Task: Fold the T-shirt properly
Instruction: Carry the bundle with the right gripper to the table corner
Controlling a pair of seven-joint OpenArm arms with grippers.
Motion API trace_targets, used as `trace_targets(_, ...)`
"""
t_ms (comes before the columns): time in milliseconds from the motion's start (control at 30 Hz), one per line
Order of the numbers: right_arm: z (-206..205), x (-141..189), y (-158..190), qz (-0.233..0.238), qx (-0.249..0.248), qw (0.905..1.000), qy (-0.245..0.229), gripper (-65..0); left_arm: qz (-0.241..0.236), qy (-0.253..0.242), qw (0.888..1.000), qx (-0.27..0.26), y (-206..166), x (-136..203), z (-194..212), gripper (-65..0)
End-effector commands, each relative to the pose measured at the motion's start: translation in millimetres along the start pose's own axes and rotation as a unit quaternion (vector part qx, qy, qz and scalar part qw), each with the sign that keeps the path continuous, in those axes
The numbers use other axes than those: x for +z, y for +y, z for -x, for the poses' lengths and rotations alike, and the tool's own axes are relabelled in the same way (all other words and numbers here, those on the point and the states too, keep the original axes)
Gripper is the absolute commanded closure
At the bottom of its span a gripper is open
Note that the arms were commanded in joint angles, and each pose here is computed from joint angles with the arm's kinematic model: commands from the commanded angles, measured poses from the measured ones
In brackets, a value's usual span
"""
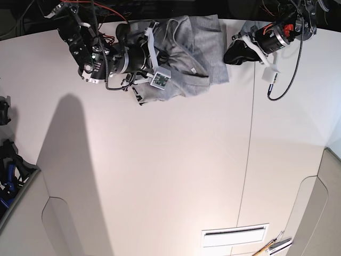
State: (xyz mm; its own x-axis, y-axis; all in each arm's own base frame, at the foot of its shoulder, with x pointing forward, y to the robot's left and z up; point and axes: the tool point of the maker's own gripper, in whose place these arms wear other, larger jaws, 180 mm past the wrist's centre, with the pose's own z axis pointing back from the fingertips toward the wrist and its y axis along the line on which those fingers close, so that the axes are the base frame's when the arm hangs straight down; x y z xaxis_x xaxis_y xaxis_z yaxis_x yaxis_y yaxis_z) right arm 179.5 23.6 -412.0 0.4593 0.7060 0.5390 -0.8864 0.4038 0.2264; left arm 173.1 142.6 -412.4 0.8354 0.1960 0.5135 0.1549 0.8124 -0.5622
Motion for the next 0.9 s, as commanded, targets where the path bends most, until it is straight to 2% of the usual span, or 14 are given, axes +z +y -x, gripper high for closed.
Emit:
trace_targets(0,5,-3,-13,0.011,-0.008,0.9999,0.011,0.0,0.004,-0.029,1.0,-0.01,-1,5,-17,-10.5)
trace_targets(133,39,-35,-30,0.001,-0.067,0.9966,0.048,0.0,-0.023,-0.079,0.997,-0.011,16,24,-49,-10.5)
trace_targets(267,75,-47,-51,0.034,-0.119,0.9864,0.108,0.0,-0.036,-0.157,0.987,0.005,28,58,-82,-10.5)
trace_targets(333,87,-42,-73,0.089,-0.169,0.9745,0.118,0.0,-0.047,-0.186,0.982,0.002,32,75,-94,-10.5)
trace_targets(400,97,-30,-96,0.145,-0.223,0.957,0.116,0.0,-0.06,-0.204,0.977,-0.004,35,88,-103,-10.5)
trace_targets(500,113,-6,-131,0.22,-0.312,0.9188,0.1,0.0,-0.075,-0.217,0.973,-0.013,37,100,-109,-10.5)
trace_targets(567,122,11,-151,0.257,-0.372,0.8882,0.079,0.0,-0.078,-0.219,0.973,-0.016,38,103,-110,-10.5)
trace_targets(667,139,36,-174,0.307,-0.468,0.8275,0.042,0.0,-0.078,-0.214,0.974,-0.015,38,102,-108,-10.5)
trace_targets(733,150,48,-183,0.322,-0.521,0.7905,0.012,0.0,-0.071,-0.212,0.975,-0.012,36,102,-108,-10.5)
trace_targets(867,177,65,-185,0.333,-0.601,0.7258,-0.029,0.0,-0.048,-0.227,0.973,-0.006,28,103,-113,-10.5)
